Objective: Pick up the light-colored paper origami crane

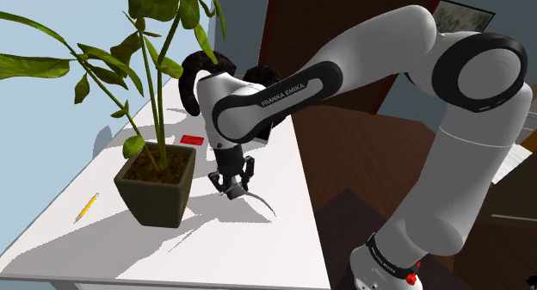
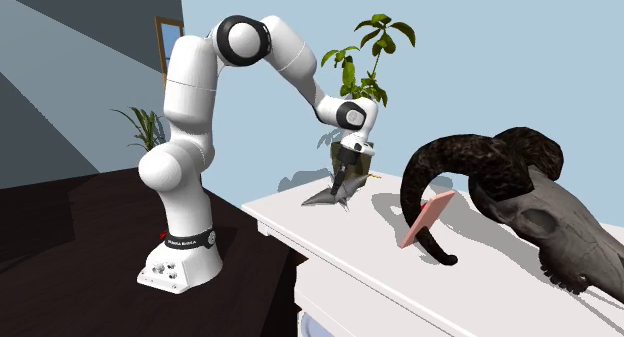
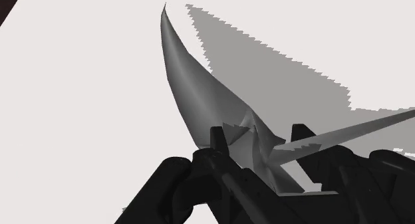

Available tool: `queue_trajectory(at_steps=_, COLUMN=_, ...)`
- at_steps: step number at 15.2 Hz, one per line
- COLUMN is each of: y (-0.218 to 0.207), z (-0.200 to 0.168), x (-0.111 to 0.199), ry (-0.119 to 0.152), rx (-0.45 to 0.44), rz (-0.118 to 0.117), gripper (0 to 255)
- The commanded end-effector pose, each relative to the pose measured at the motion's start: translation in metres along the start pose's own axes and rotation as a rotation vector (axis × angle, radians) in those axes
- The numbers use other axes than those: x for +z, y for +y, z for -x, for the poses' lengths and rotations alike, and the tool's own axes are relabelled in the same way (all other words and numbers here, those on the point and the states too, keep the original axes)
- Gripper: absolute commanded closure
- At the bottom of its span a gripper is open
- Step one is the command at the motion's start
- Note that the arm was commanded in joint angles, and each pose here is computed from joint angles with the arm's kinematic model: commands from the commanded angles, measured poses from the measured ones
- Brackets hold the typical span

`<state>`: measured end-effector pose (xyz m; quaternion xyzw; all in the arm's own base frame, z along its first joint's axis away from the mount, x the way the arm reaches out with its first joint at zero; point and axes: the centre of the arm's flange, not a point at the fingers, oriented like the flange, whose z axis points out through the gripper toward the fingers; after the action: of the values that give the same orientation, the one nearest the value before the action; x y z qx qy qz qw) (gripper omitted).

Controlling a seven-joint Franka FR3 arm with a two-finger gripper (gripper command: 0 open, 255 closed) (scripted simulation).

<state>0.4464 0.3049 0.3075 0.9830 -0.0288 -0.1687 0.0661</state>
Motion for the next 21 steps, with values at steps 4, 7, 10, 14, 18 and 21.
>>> queue_trajectory(at_steps=4, y=-0.001, z=-0.001, x=0.000, ry=0.003, rx=-0.002, rz=-0.004, gripper=255)
queue_trajectory(at_steps=7, y=0.001, z=0.004, x=-0.008, ry=0.003, rx=-0.002, rz=-0.004, gripper=255)
queue_trajectory(at_steps=10, y=0.003, z=0.009, x=-0.023, ry=0.003, rx=-0.002, rz=-0.004, gripper=255)
queue_trajectory(at_steps=14, y=0.006, z=0.016, x=-0.043, ry=0.003, rx=-0.002, rz=-0.004, gripper=255)
queue_trajectory(at_steps=18, y=0.009, z=0.023, x=-0.063, ry=0.003, rx=-0.002, rz=-0.004, gripper=255)
queue_trajectory(at_steps=21, y=0.011, z=0.027, x=-0.073, ry=0.003, rx=-0.002, rz=-0.004, gripper=255)
